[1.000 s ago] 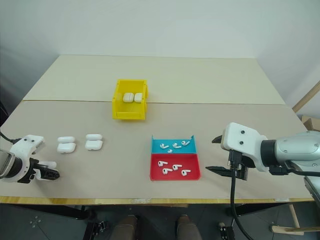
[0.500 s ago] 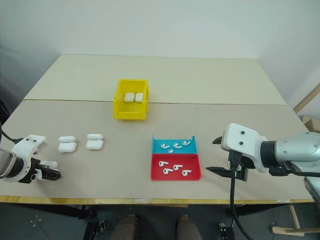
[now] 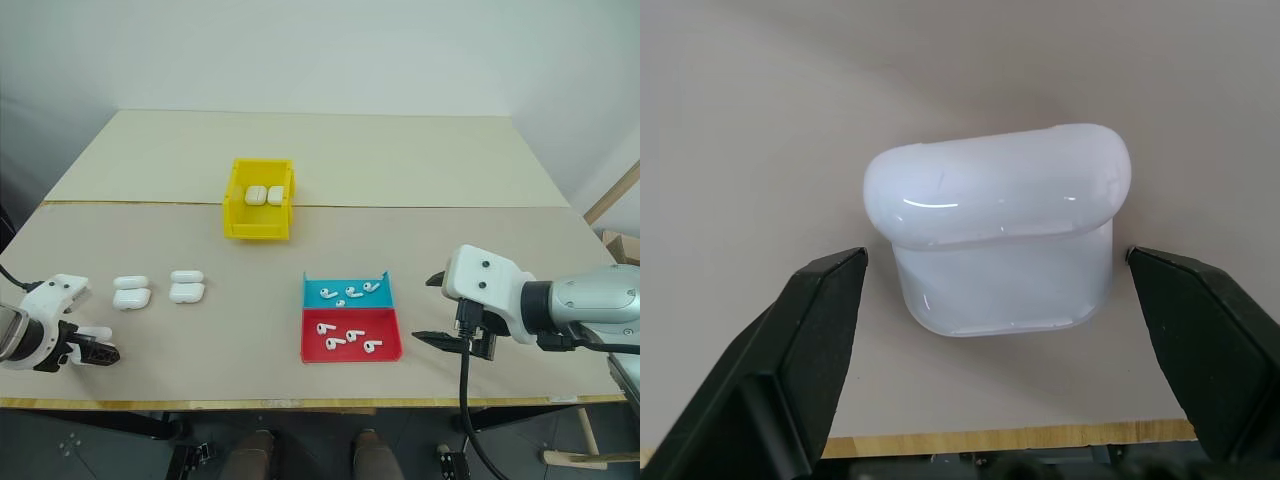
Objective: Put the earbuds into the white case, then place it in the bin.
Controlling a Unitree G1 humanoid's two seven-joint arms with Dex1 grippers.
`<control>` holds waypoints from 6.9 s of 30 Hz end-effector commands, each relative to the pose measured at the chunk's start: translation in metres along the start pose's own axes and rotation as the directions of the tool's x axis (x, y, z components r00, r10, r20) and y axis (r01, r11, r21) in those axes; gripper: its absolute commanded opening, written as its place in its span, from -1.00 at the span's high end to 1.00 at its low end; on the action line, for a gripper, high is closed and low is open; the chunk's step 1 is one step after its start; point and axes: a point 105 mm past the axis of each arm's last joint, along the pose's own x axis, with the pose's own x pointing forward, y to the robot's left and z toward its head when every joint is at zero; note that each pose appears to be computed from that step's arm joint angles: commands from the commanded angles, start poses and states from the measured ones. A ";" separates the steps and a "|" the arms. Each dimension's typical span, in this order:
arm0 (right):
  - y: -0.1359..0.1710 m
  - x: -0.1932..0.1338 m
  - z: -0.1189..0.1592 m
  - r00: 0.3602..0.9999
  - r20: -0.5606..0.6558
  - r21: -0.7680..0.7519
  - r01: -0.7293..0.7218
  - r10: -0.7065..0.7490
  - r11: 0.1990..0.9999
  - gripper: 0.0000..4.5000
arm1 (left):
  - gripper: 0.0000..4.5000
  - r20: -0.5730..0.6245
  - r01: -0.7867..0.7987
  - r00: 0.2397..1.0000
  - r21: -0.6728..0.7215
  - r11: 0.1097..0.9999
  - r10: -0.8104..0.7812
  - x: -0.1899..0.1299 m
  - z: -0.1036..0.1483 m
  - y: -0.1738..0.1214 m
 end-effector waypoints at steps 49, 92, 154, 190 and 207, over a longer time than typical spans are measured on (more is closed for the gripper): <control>0.001 0.001 -0.004 0.999 -0.022 -0.022 0.046 -0.047 0.999 -1.00 | -0.60 -0.016 -0.016 1.000 -0.025 1.000 0.016 0.003 0.007 -0.001; 0.000 0.006 0.043 0.993 0.006 -0.187 -0.115 0.118 0.976 -1.00 | -0.24 0.587 0.174 -0.055 0.802 0.571 -0.808 -0.102 0.069 -0.160; 0.037 0.100 0.004 0.877 -0.371 -0.297 -0.424 0.306 0.856 -0.22 | -0.24 0.429 -0.041 -0.083 0.900 0.433 -0.899 -0.088 0.066 -0.189; 0.030 0.102 0.011 0.885 -0.366 -0.372 -0.422 0.287 0.827 -0.06 | -0.24 0.442 -0.052 -0.034 0.895 0.443 -0.897 -0.081 0.064 -0.189; 0.029 0.106 0.005 0.879 -0.387 -0.397 -0.432 0.280 0.810 -0.06 | -0.24 0.432 -0.052 -0.009 0.900 0.432 -0.902 -0.079 0.064 -0.190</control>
